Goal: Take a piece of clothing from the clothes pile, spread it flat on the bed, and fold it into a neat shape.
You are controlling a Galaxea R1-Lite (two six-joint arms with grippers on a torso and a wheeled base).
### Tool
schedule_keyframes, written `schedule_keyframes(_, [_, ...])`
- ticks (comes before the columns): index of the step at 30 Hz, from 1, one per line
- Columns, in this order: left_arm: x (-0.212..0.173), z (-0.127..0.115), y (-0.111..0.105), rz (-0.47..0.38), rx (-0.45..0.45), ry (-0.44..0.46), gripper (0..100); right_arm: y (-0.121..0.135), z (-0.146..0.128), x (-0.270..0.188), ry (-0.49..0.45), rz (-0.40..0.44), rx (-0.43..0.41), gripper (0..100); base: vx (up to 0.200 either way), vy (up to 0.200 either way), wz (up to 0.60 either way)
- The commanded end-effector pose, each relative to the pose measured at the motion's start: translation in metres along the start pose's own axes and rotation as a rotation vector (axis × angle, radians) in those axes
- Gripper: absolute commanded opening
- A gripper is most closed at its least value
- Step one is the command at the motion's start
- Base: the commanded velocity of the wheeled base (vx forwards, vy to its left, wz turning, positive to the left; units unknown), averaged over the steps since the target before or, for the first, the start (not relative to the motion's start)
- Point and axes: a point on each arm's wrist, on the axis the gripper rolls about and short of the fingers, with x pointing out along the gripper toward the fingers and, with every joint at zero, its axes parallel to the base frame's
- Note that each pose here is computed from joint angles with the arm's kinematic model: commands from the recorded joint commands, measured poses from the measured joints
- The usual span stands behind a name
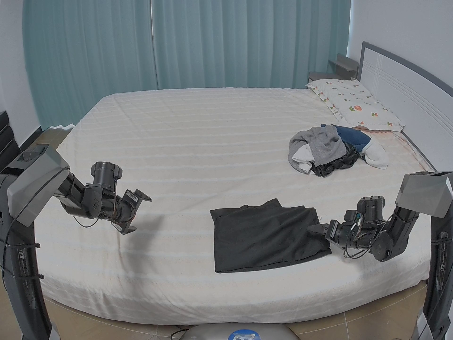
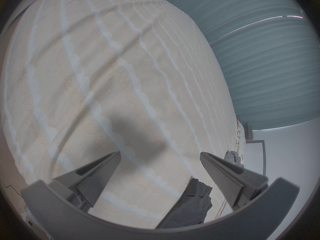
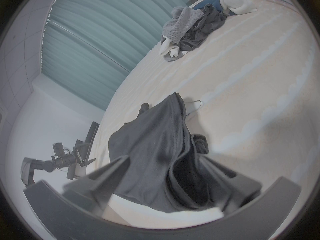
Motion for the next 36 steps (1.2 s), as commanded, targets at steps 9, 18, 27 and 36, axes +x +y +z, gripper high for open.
schedule_keyframes(9, [0.001, 0.000, 0.000, 0.001, 0.000, 0.001, 100, -0.007, -0.002, -0.021, 0.003, -0.035, -0.023, 0, 0.000, 0.000, 0.00])
schedule_keyframes(18, [0.001, 0.000, 0.001, 0.003, 0.000, -0.001, 100, -0.015, -0.007, -0.023, 0.024, -0.058, -0.039, 0, 0.000, 0.000, 0.00])
schedule_keyframes(27, [0.001, 0.000, 0.001, 0.003, -0.002, -0.003, 100, -0.017, -0.008, -0.024, 0.048, -0.066, -0.062, 100, 0.000, 0.000, 0.00])
schedule_keyframes(36, [0.002, 0.002, -0.001, -0.008, -0.011, -0.067, 100, -0.003, 0.034, -0.013, -0.074, 0.042, 0.124, 100, 0.000, 0.000, 0.00])
